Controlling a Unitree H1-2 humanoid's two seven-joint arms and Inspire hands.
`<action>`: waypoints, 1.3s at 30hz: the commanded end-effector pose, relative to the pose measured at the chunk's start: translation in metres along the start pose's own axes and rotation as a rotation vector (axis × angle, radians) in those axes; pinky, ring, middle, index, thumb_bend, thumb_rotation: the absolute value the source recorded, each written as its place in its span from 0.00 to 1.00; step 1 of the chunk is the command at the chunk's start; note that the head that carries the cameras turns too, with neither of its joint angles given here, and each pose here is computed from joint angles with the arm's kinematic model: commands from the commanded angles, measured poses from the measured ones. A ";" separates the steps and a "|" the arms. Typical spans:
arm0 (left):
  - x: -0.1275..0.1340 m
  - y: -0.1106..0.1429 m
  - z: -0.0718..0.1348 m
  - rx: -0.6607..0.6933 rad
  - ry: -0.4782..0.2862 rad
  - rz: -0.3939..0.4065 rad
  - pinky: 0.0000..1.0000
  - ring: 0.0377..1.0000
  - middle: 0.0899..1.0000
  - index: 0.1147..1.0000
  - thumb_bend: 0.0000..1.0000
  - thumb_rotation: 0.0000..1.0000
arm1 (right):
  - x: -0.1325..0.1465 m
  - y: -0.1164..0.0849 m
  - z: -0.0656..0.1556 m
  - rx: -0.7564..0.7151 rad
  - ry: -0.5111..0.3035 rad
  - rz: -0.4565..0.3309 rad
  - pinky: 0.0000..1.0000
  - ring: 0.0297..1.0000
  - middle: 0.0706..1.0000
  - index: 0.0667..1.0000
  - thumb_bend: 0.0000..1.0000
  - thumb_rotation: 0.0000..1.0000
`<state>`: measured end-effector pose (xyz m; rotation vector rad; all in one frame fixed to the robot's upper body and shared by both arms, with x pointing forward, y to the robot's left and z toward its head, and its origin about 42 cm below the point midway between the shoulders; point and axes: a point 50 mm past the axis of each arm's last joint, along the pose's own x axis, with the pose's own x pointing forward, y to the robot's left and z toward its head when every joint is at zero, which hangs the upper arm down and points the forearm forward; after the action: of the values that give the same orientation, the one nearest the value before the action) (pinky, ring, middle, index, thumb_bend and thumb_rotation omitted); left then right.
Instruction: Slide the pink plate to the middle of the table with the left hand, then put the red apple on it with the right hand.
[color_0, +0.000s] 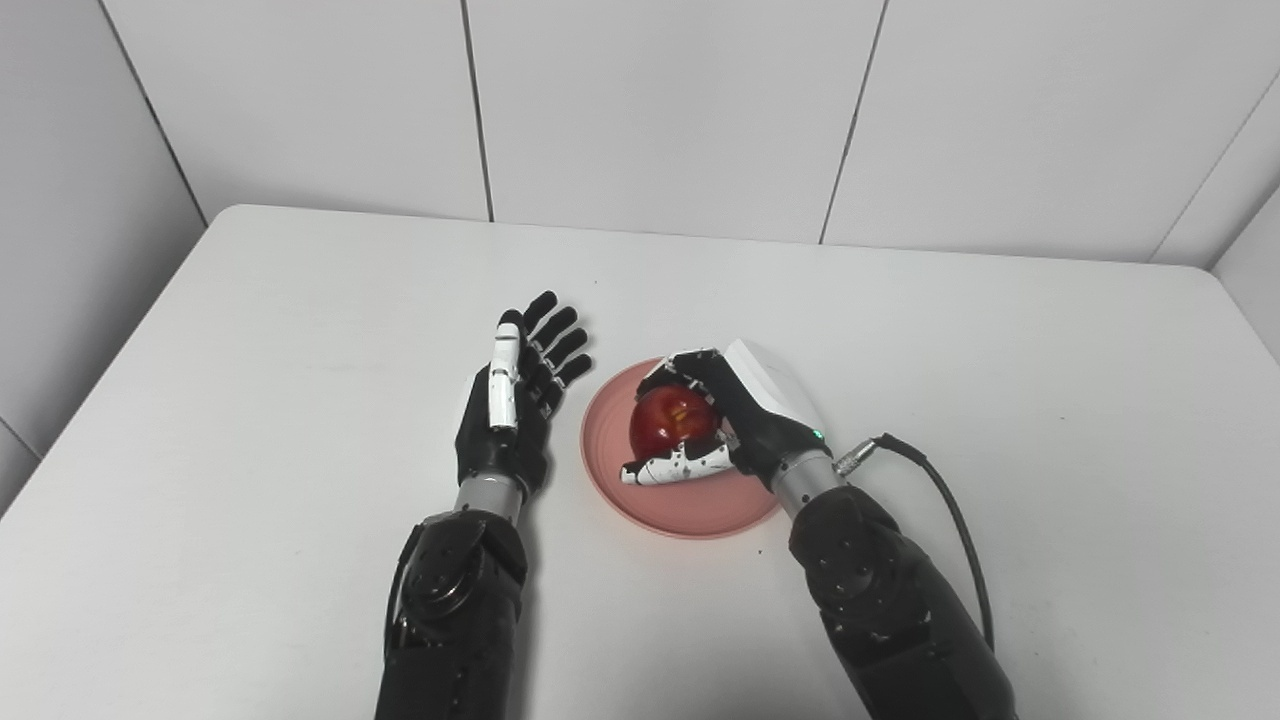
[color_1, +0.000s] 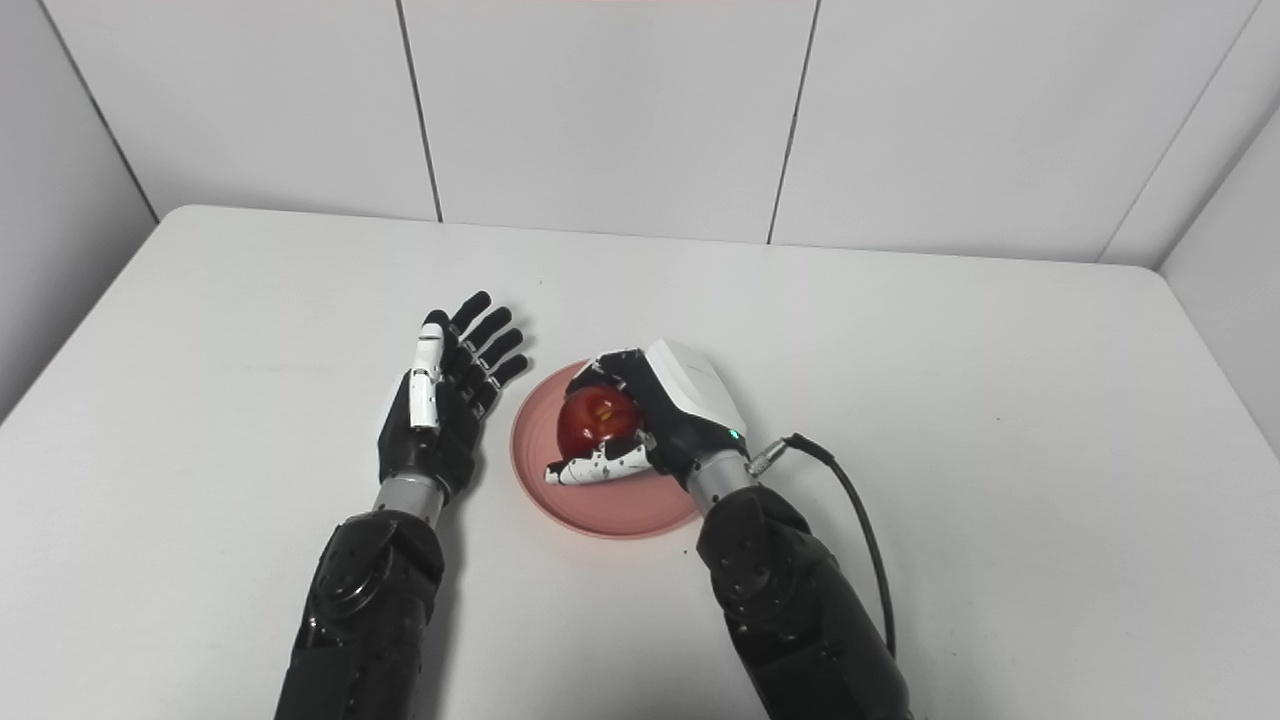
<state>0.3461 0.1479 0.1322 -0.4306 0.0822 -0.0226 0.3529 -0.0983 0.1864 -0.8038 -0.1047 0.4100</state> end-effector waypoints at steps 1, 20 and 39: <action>0.002 -0.009 0.000 -0.022 0.012 0.006 0.82 0.83 0.84 0.81 0.35 1.00 | 0.003 -0.008 0.007 -0.024 -0.040 -0.039 0.29 0.37 0.45 0.45 0.52 0.14; 0.001 -0.007 0.000 -0.009 0.007 -0.007 0.82 0.84 0.84 0.81 0.35 1.00 | 0.000 -0.012 0.006 -0.040 -0.023 -0.014 0.55 0.64 0.69 0.70 0.99 0.36; 0.001 -0.007 0.001 -0.005 0.008 0.004 0.81 0.83 0.83 0.81 0.35 1.00 | -0.004 -0.021 0.010 -0.022 -0.033 -0.016 0.70 0.78 0.82 0.83 1.00 0.46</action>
<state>0.3460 0.1475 0.1326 -0.4294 0.0840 -0.0232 0.3484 -0.1065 0.1867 -0.8301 -0.0724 0.4380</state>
